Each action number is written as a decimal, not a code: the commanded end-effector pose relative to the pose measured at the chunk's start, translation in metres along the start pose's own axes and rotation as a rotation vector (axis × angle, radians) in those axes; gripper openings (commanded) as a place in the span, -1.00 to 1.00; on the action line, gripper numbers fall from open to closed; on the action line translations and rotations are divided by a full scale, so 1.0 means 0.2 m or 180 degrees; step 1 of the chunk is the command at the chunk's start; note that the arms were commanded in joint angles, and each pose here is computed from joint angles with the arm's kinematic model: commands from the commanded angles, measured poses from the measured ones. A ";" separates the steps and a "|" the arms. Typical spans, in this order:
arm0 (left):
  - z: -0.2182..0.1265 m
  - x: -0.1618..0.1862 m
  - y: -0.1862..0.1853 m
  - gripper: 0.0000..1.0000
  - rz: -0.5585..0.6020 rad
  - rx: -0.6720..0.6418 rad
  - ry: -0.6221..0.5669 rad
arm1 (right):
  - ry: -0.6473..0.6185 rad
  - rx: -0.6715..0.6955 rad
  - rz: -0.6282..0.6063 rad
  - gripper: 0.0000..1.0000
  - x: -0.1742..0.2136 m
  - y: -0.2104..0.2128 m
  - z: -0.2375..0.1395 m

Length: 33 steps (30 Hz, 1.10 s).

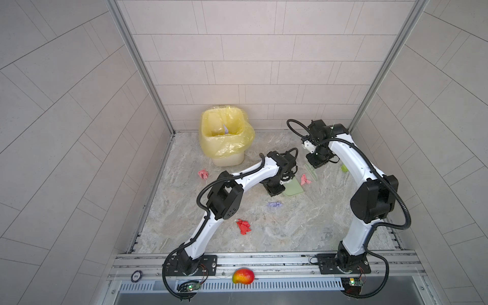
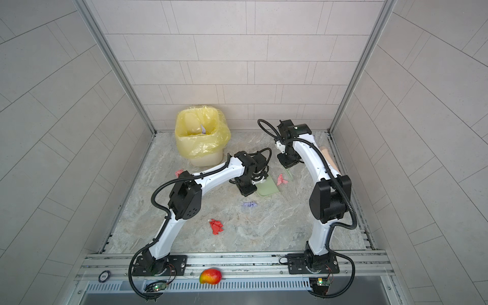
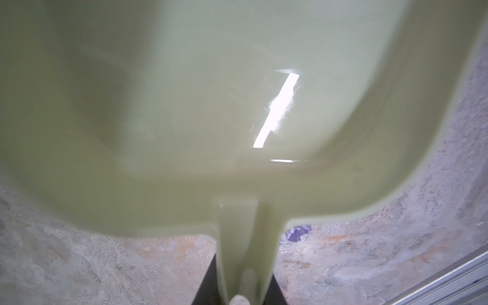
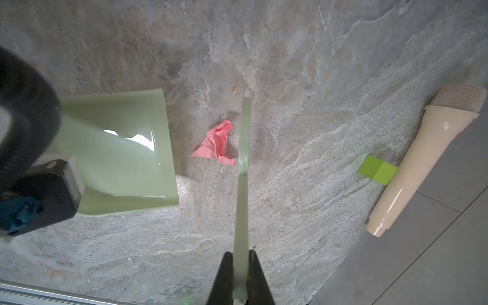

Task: Sweep away the paper scraps from the table
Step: 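Sweep the pink scrap into the dustpan with the right gripper's brush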

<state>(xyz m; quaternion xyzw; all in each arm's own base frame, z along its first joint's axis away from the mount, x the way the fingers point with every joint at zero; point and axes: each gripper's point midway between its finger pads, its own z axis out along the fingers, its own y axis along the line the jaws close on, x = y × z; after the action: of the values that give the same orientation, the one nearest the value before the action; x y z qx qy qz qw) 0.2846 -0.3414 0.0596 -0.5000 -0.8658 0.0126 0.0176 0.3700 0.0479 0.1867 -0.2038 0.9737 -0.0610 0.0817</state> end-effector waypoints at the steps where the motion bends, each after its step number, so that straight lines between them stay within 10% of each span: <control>1: 0.01 0.04 -0.04 -1.00 0.0113 0.0096 0.0207 | 0.0065 0.0106 0.0032 -1.00 0.01 -0.04 -0.02; 33: 0.13 0.00 -0.02 -1.00 0.0066 0.0090 0.0510 | 0.0369 -0.0116 -0.0150 -1.00 0.05 0.11 0.11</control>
<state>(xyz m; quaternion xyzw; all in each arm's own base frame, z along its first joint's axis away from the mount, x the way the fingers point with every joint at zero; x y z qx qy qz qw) 0.2835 -0.3469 0.0349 -0.5054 -0.8592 -0.0023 0.0796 0.3733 0.0576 0.1537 -0.2193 0.9728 -0.0676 0.0331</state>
